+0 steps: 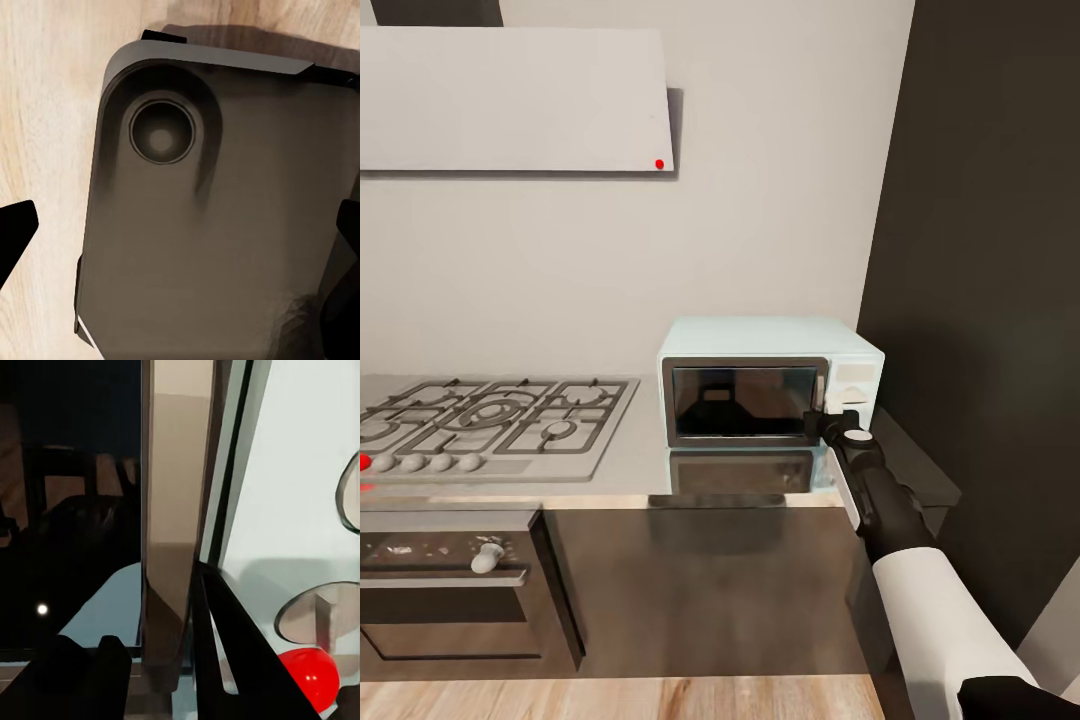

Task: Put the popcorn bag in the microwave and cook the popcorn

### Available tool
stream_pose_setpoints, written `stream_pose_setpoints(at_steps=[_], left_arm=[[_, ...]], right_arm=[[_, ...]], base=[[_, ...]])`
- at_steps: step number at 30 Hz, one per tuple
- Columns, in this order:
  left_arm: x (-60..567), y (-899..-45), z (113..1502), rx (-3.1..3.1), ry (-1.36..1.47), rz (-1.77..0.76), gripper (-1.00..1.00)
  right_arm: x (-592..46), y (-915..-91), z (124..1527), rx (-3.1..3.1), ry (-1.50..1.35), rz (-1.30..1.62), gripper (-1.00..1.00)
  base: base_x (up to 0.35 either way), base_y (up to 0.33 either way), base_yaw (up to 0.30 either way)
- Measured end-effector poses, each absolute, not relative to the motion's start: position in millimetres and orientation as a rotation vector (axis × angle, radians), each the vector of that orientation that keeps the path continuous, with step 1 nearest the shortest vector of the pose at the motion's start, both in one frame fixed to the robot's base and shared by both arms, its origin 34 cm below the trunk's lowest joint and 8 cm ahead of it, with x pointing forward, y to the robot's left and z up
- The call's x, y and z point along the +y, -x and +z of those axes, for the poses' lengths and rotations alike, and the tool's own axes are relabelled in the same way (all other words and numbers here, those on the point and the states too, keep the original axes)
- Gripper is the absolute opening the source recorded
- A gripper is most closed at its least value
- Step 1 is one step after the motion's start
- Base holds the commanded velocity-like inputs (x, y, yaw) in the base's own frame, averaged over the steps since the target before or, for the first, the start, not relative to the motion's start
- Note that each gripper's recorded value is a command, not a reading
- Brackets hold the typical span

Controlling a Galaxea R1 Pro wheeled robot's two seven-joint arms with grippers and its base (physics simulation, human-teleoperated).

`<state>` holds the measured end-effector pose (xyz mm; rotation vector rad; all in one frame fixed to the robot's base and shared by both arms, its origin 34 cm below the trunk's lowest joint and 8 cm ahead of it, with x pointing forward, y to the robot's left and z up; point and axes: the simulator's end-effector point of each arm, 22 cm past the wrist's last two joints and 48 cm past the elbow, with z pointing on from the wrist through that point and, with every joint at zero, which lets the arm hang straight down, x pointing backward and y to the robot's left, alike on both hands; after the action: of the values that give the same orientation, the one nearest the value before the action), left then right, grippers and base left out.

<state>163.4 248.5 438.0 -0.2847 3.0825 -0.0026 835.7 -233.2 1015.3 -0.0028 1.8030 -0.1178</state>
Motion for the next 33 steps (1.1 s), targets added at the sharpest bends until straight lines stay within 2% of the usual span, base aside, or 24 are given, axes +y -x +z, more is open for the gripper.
stream_pose_setpoints(at_steps=[9, 22, 33], left_arm=[[247.8, -163.5, 438.0, 3.082, 0.29, -0.003, 1.0], [247.8, -163.4, 437.9, 3.083, 0.293, -0.002, 1.0], [247.8, -163.4, 437.9, 3.083, 0.294, -0.002, 1.0]], right_arm=[[-232.6, -835.7, 1015.0, 1.805, 0.006, -0.124, -1.0], [-217.8, -836.3, 1013.7, 1.806, -0.001, -0.043, -1.0], [-188.7, -834.6, 1014.8, 1.799, 0.099, -0.063, -1.0]], base=[[-0.05, 0.0, 0.0], [-0.251, 0.0, 0.0], [-0.255, 0.0, 0.0]])
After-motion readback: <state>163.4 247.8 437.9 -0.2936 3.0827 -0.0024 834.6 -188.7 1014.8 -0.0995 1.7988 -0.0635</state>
